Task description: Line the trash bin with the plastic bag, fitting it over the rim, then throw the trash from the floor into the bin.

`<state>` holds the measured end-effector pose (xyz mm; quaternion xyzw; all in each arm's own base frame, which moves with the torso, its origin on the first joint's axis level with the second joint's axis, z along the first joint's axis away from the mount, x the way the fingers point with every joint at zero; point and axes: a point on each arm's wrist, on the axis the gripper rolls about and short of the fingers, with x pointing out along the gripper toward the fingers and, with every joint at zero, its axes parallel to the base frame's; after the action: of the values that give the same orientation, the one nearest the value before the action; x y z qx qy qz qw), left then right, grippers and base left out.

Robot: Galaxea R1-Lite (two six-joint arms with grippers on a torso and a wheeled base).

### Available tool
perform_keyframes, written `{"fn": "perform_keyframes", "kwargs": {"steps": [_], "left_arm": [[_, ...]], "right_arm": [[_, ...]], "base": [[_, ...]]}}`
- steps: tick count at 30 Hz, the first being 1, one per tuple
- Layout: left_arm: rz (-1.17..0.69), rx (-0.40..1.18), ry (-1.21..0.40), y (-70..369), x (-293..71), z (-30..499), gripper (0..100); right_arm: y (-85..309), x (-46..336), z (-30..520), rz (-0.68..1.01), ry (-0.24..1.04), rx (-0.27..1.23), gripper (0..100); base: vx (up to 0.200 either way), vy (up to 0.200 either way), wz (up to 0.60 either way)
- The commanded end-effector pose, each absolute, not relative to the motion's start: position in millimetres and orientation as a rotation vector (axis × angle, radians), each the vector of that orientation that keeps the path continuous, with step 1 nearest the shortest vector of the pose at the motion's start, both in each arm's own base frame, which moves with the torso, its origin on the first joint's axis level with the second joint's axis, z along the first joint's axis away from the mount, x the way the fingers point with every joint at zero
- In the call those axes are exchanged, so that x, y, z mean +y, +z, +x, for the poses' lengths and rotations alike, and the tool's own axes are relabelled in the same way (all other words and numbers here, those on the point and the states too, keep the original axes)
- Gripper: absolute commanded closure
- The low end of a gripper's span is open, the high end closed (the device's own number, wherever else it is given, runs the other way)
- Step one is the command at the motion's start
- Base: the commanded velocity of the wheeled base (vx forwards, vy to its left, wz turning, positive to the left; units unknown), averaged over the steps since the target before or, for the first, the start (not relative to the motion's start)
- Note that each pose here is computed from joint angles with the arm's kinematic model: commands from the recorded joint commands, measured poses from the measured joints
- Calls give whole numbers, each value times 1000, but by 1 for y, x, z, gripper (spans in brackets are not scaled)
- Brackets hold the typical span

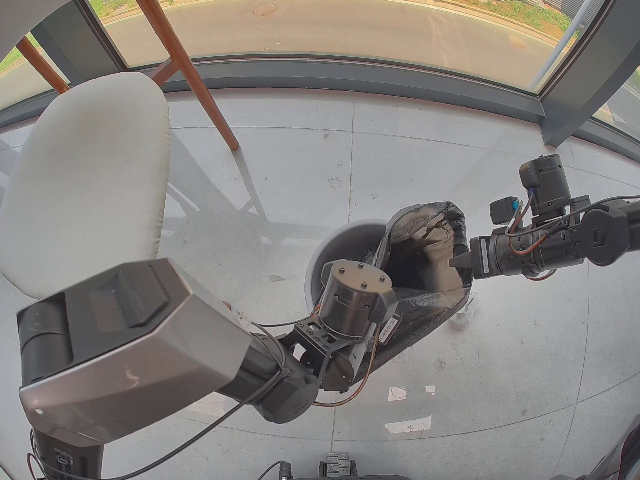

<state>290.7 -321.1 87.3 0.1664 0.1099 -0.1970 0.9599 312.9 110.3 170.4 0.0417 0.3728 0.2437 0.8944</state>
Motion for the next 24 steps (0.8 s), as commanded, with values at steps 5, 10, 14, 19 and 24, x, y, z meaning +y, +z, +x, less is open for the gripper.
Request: {"fn": "perform_keyframes", "kwargs": {"steps": [5, 10, 14, 19, 24], "left_arm": [[323, 230, -406, 154, -304, 293, 100], [360, 304, -438, 165, -287, 298, 100], [357, 314, -456, 172, -284, 302, 100], [360, 319, -440, 178, -271, 318, 100], [346, 307, -429, 181, -266, 329, 100]], "right_arm": [[153, 101, 309, 77, 570, 736, 100], [138, 100, 316, 56, 597, 727, 100], [133, 97, 319, 67, 606, 740, 100], [124, 90, 326, 76, 592, 737, 100], [115, 83, 339, 61, 580, 691, 100]], "base": [[0, 0, 0], [0, 0, 0], [0, 0, 0], [0, 0, 0], [0, 0, 0]]}}
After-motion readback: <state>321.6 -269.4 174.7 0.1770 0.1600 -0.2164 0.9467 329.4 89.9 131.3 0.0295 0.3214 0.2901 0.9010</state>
